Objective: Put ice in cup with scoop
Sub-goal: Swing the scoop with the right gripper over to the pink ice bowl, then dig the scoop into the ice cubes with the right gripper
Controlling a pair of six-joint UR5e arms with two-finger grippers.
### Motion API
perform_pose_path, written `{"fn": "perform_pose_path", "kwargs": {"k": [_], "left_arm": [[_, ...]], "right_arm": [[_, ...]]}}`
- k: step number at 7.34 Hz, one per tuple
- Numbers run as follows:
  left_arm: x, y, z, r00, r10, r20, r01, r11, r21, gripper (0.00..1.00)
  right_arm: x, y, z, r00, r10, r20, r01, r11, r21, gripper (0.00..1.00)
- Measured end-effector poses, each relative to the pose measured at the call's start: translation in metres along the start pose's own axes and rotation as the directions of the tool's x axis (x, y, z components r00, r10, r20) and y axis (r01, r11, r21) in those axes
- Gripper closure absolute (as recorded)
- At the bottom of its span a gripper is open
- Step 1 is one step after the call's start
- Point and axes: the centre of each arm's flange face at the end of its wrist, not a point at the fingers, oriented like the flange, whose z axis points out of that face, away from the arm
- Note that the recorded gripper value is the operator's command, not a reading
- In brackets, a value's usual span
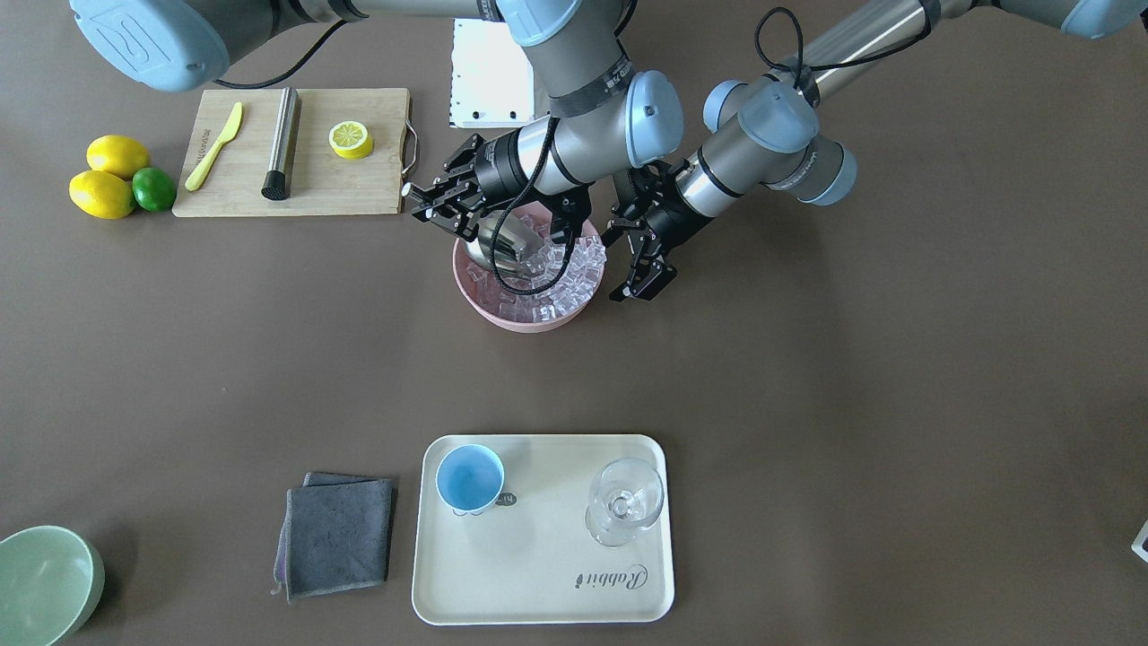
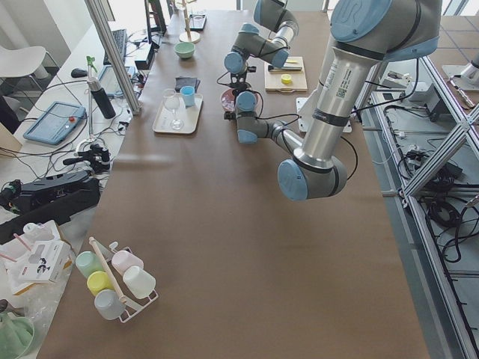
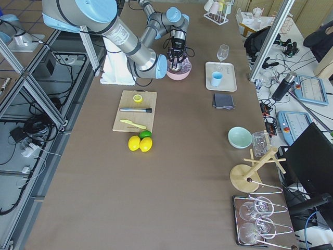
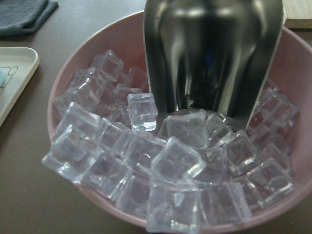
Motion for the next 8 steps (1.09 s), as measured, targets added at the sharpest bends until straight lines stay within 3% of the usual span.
{"fn": "perform_pose_path", "kwargs": {"k": [5,8], "left_arm": [[0.000,0.001,0.000,1.000,0.001,0.000,-0.001,1.000,-0.001,0.02],[0.000,0.001,0.000,1.000,0.001,0.000,-0.001,1.000,-0.002,0.02]], "right_arm": [[-0.005,0.030,0.048,0.996,-0.033,-0.088,0.041,0.995,0.092,1.00],[-0.011,0.052,0.081,0.988,-0.059,-0.144,0.087,0.976,0.200,1.00]]}}
